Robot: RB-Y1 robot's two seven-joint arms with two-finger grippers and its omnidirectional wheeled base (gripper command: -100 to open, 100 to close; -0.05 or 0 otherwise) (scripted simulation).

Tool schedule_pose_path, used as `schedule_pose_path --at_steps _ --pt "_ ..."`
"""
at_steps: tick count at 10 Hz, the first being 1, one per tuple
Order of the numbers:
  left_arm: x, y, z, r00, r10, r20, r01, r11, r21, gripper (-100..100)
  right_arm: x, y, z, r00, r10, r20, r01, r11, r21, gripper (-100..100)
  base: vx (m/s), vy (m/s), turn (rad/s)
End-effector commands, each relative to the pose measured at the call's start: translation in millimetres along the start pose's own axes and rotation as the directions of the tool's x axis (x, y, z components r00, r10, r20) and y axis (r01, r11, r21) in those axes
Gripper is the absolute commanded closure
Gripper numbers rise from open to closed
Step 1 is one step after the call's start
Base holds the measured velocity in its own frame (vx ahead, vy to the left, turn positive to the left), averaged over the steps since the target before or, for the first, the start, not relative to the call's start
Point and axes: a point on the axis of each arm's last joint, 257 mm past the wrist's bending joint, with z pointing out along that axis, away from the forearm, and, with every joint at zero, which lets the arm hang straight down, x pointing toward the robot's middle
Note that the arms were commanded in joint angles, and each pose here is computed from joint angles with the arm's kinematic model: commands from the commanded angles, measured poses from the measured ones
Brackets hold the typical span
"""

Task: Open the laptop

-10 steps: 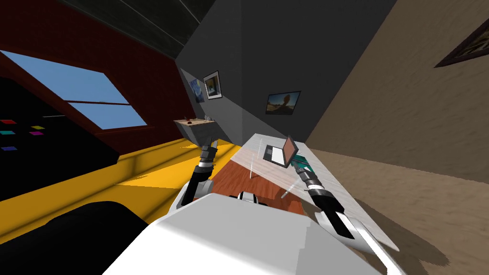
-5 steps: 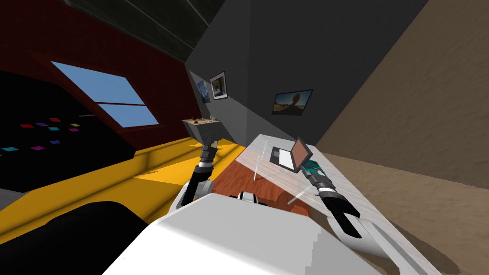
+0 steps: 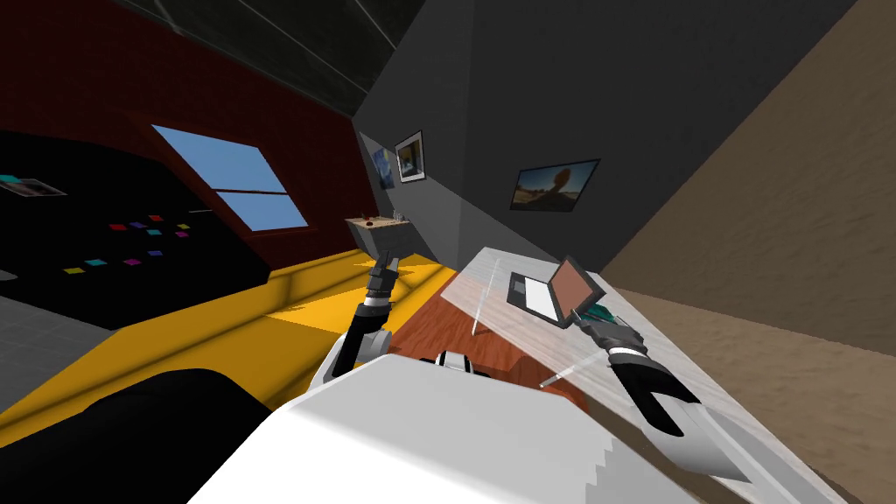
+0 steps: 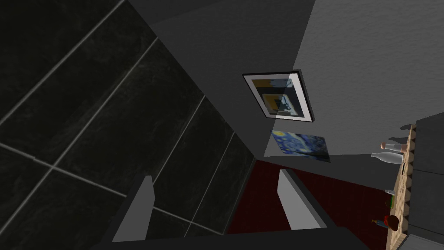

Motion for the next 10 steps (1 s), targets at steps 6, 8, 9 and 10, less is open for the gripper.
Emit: schedule_pose_path --at_steps 6,8,9,10 --pt "0.0 0.0 0.0 1.0 0.0 0.0 0.0 1.0 0.0 0 -6.2 -89.5 15.4 0.925 -0.372 -0.073 0.379 0.915 0.139 -100 0.031 0.058 0.075" --pt "0.0 0.0 0.0 1.0 0.0 0.0 0.0 1.0 0.0 0 -8.3 -85.3 15.4 0.932 -0.355 -0.069 0.362 0.923 0.134 -100 0.004 0.009 0.005" --pt "0.0 0.0 0.0 1.0 0.0 0.0 0.0 1.0 0.0 0 -8.3 -85.1 15.4 0.932 -0.355 -0.068 0.361 0.923 0.133 100 0.0 0.0 0.0" --pt "-0.1 0.0 0.0 1.0 0.0 0.0 0.0 1.0 0.0 0 -5.3 -84.4 10.8 0.9 -0.427 -0.085 0.435 0.891 0.131 100 0.039 0.03 0.004"
